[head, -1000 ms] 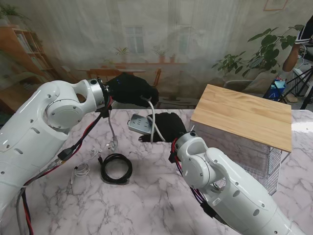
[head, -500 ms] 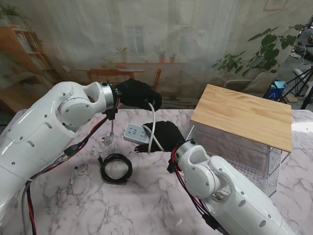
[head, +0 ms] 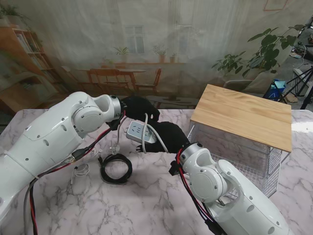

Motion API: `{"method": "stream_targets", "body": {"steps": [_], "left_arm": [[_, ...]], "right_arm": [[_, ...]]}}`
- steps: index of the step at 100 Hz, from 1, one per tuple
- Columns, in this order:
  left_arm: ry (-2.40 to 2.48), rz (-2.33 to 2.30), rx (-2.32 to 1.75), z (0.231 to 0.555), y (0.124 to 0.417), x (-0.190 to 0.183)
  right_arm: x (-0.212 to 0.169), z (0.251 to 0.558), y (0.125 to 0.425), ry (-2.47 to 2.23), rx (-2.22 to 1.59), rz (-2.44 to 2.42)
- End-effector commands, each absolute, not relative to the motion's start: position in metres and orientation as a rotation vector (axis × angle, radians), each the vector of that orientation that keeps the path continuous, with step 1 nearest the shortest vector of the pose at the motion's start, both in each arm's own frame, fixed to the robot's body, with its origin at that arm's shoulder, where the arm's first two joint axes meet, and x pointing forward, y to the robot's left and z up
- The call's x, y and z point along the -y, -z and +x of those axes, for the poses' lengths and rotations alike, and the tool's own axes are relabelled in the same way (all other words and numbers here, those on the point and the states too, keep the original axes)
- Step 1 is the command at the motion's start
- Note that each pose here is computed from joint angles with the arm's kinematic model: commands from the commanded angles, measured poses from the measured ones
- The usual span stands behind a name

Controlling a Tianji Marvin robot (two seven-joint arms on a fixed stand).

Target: Load the small electronics into the mesh drawer

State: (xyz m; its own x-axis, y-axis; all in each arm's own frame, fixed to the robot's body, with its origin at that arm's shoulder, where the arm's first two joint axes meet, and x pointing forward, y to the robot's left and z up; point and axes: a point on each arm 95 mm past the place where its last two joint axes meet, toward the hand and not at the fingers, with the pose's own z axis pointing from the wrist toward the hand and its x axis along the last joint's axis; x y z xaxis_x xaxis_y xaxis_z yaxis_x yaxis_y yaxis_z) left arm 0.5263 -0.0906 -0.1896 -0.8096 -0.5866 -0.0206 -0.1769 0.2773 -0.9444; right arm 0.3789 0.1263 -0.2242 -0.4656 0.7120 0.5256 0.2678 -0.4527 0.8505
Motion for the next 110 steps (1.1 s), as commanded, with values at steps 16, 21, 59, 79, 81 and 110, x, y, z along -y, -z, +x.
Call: {"method": "stream_targets", "body": {"steps": [16, 21, 59, 79, 81, 110], "left_arm": [[1.574, -0.708, -2.193, 0.526, 0.189, 0.101], [1.582, -0.698, -2.191, 0.524, 0.186, 0.101], [1.662, -0.614, -2.14, 0.501, 0.151, 0.087], [1.671, -0.515, -2.139, 0.483, 0.137, 0.081], [1.674, -0.505, -2.138, 0.482, 0.136, 0.081], [1.694, -0.374, -2.141, 0.466, 0.12, 0.094]], "right_arm": [[-0.13, 0.378, 0.222, -1.991, -1.445, 1.399], [-0.129, 0.38, 0.223, -1.978, -1.445, 1.4], [-0.125, 0.397, 0.23, -1.89, -1.422, 1.444], [-0.123, 0.411, 0.232, -1.828, -1.408, 1.472], [-0.123, 0.413, 0.233, -1.82, -1.409, 1.476], [-0.133, 0.415, 0.241, -1.801, -1.482, 1.478]]}}
